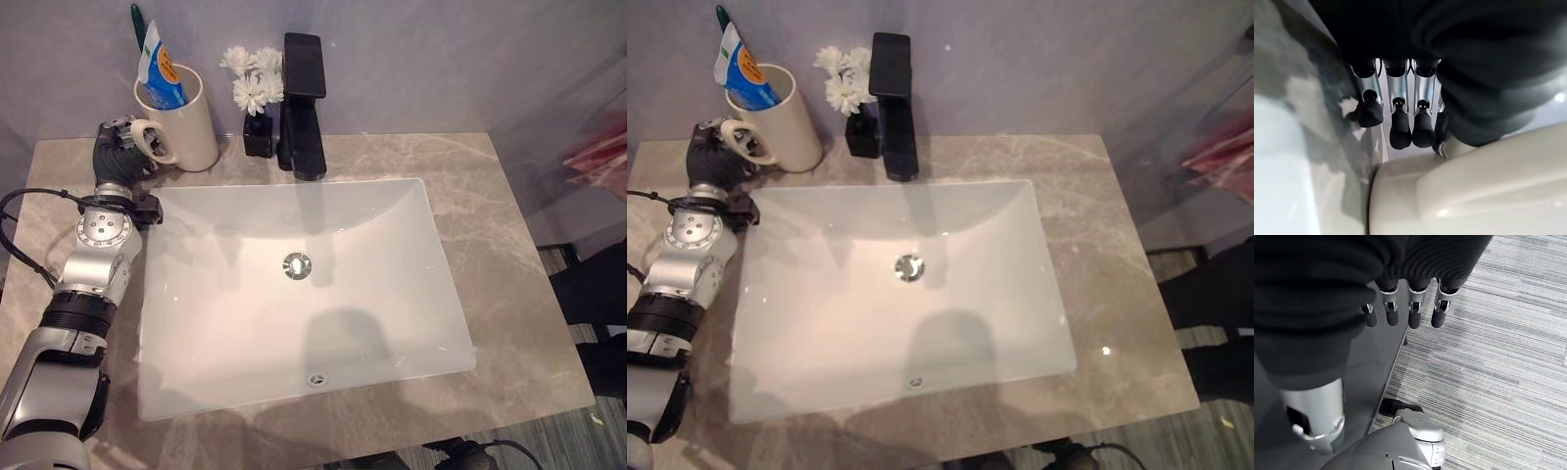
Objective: Put brush and paste in cup on sink, flatten towel.
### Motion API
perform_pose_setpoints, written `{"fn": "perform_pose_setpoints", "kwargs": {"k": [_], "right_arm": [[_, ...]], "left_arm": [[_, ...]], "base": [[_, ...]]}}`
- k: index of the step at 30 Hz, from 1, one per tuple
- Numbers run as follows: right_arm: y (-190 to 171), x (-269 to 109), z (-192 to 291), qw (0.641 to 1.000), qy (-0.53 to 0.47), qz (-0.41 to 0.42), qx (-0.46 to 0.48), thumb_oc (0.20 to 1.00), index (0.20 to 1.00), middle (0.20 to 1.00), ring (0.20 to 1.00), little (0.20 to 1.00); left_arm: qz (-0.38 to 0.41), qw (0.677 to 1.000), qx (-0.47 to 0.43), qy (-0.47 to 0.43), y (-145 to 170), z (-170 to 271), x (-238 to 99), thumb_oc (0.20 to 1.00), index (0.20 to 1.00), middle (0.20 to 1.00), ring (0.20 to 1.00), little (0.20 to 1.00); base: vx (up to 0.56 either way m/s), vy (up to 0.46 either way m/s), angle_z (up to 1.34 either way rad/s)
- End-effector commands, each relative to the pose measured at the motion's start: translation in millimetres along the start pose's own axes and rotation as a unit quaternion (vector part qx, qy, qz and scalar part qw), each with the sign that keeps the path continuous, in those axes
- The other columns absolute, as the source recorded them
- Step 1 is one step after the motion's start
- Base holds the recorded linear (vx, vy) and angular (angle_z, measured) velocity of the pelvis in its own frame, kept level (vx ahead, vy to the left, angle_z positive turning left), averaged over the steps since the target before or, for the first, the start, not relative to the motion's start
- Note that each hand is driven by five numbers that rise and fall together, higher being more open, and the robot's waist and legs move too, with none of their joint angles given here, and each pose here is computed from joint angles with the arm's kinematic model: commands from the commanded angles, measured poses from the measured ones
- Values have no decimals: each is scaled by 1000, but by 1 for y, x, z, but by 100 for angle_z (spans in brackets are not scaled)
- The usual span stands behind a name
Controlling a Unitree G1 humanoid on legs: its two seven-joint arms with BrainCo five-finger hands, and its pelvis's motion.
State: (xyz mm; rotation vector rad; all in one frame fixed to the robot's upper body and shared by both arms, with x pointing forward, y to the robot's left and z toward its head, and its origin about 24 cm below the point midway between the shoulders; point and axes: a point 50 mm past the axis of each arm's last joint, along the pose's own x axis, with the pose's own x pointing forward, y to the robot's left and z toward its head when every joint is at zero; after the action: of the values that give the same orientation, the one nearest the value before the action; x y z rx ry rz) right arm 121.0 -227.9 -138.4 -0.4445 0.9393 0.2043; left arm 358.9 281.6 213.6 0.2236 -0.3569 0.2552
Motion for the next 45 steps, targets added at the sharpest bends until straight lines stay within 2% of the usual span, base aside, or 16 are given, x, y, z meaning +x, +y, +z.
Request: {"fn": "perform_pose_setpoints", "kwargs": {"k": [1,6,13,18,19,23,24,28,30,31,32,33,37,38,39,45], "right_arm": [[-22,0,9,999,-23,-30,6,1000,1000,1000,1000,1000],[-21,0,8,999,-20,-31,7,1000,1000,1000,1000,1000],[-23,-3,-9,999,15,-47,18,1000,1000,1000,1000,1000],[-24,-7,-23,998,47,-42,7,1000,1000,1000,1000,1000],[-25,-8,-26,998,51,-42,8,1000,1000,1000,1000,1000],[-28,-6,-21,998,40,-44,19,1000,1000,1000,1000,1000],[-30,-5,-15,998,27,-46,25,1000,1000,1000,1000,1000],[-32,-9,-17,997,16,-54,54,1000,1000,1000,1000,1000],[-32,-11,-21,996,20,-57,60,1000,1000,1000,1000,1000],[-32,-11,-22,996,22,-56,61,1000,1000,1000,1000,1000],[-32,-12,-22,996,18,-57,62,1000,1000,1000,1000,1000],[-32,-13,-22,996,19,-57,63,1000,1000,1000,1000,1000],[-34,-14,-25,995,19,-63,74,1000,1000,1000,1000,1000],[-34,-15,-25,995,17,-63,79,1000,1000,1000,1000,1000],[-35,-15,-22,995,9,-65,81,1000,1000,1000,1000,1000],[-47,-17,-11,991,-23,-84,100,1000,1000,1000,1000,1000]], "left_arm": [[-18,1000,0,-11,-11,4,2,200,200,200,200,200],[-5,1000,-2,3,-10,-5,-2,200,200,200,200,200],[25,999,-9,37,-6,-36,-31,200,200,200,200,200],[67,994,-9,83,21,-73,-89,200,200,200,200,200],[72,993,-12,97,27,-83,-115,200,200,200,200,200],[57,992,2,112,37,-86,-162,200,200,200,200,200],[38,991,1,129,38,-89,-186,200,200,200,200,200],[61,982,31,178,66,-90,-239,200,200,200,200,200],[65,980,20,188,66,-91,-248,200,200,200,200,200],[62,980,18,191,66,-91,-250,241,241,241,241,241],[56,979,18,196,65,-91,-254,357,357,357,357,357],[52,978,16,200,64,-91,-256,382,382,382,382,382],[27,976,7,217,58,-94,-264,708,708,708,708,708],[23,973,9,228,58,-96,-267,887,887,887,887,887],[19,971,5,237,56,-98,-271,1000,1000,1000,1000,1000],[-12,954,-4,299,46,-118,-287,1000,1000,1000,1000,1000]], "base": [[0,0,0],[0,0,0],[16,2,1],[-29,68,16],[-125,125,20],[-182,138,12],[-282,183,4],[-282,169,3],[-167,96,13],[-109,66,22],[-107,63,13],[-107,59,6],[-76,45,-7],[-55,21,6],[-144,34,0],[-153,42,-22]]}}
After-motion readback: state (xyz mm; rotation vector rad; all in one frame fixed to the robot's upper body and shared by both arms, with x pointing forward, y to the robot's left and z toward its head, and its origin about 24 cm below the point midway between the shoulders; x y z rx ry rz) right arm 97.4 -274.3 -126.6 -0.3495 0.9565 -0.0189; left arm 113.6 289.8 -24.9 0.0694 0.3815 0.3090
